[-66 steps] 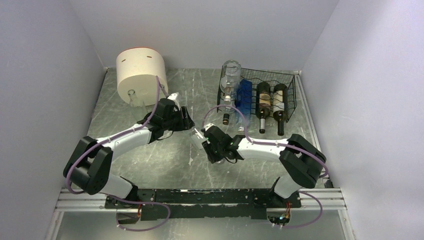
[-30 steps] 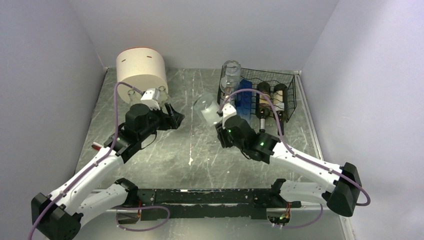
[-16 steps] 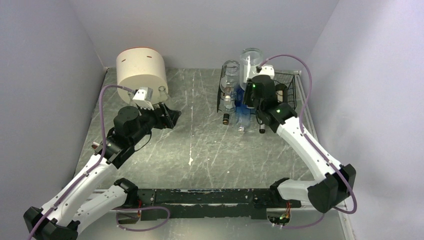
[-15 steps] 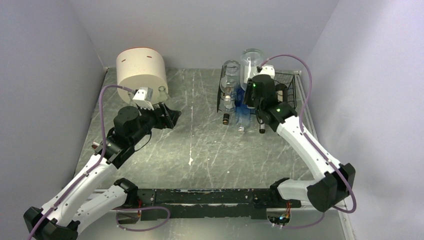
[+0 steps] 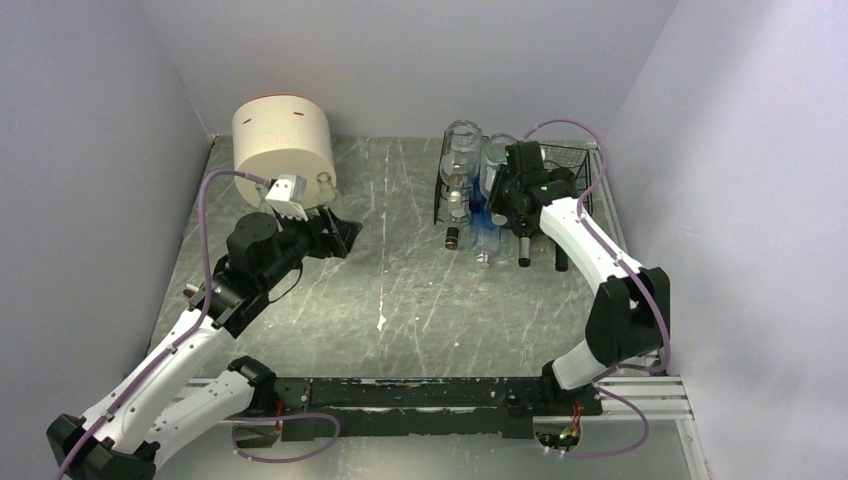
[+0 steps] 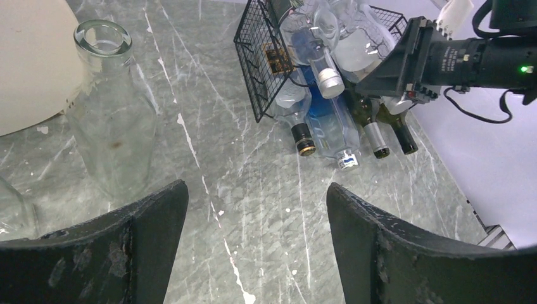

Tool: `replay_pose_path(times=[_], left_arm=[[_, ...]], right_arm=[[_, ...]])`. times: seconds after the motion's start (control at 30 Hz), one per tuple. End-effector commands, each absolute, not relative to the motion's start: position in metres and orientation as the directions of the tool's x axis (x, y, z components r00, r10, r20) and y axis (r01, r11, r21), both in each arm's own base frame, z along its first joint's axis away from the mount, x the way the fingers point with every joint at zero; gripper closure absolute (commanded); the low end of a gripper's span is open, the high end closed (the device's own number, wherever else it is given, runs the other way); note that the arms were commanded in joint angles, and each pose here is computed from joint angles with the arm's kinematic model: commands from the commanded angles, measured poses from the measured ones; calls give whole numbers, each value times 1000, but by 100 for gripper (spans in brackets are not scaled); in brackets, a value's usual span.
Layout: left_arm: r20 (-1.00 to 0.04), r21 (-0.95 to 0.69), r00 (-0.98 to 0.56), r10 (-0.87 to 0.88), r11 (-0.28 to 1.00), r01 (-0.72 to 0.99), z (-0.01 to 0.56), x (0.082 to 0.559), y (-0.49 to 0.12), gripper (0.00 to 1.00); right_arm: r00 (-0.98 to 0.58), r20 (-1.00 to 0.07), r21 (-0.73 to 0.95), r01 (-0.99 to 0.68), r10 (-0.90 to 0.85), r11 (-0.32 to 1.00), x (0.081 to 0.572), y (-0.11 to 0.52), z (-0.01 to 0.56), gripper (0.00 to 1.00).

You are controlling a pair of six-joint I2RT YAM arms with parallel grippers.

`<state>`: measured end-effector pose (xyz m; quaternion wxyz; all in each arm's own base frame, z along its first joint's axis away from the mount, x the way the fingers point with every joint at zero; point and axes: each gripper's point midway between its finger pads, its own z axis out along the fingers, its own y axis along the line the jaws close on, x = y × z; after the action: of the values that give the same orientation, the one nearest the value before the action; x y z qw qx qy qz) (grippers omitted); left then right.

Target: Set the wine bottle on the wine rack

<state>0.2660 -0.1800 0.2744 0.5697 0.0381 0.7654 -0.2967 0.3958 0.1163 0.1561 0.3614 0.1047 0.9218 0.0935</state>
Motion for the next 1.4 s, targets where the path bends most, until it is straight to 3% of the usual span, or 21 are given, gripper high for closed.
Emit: replay_pose_path(times=[0.0,0.33,0.43,0.5,0.57,0.6,1.1,1.23,1.37], left_arm=[[-903,-403,-329,-276,808,429,281,263,-183,16],[-903,-402,-334,-271,809,429,279,264,-184,16],[-902,-401,-335,-270,811,425,278,264,-184,15],[-902,-401,-337,-269,812,424,278,265,-184,15],[-901,-402,-338,-270,812,423,279,265,-184,15],[-901,-403,-340,-271,813,420,279,266,-184,15],[-911,-381,-313,-270,841,384,294,272,-176,15],[-916,-375,-286,-281,852,364,303,274,-170,15],[-925,-364,-242,-294,866,342,320,275,-162,15]], right_arm=[[-483,-803,392,13,349,920,458,132,243,100],[-530,-782,376,21,329,926,477,135,212,100],[-542,-777,365,24,319,931,476,134,206,63],[-546,-781,353,17,304,936,473,133,207,47],[-543,-789,336,13,288,942,469,130,209,22],[-537,-795,328,12,283,944,468,128,211,18],[-448,-848,310,15,284,951,428,105,265,17],[-413,-869,316,-37,274,948,415,106,287,19],[-400,-889,329,-215,224,920,399,130,309,24]])
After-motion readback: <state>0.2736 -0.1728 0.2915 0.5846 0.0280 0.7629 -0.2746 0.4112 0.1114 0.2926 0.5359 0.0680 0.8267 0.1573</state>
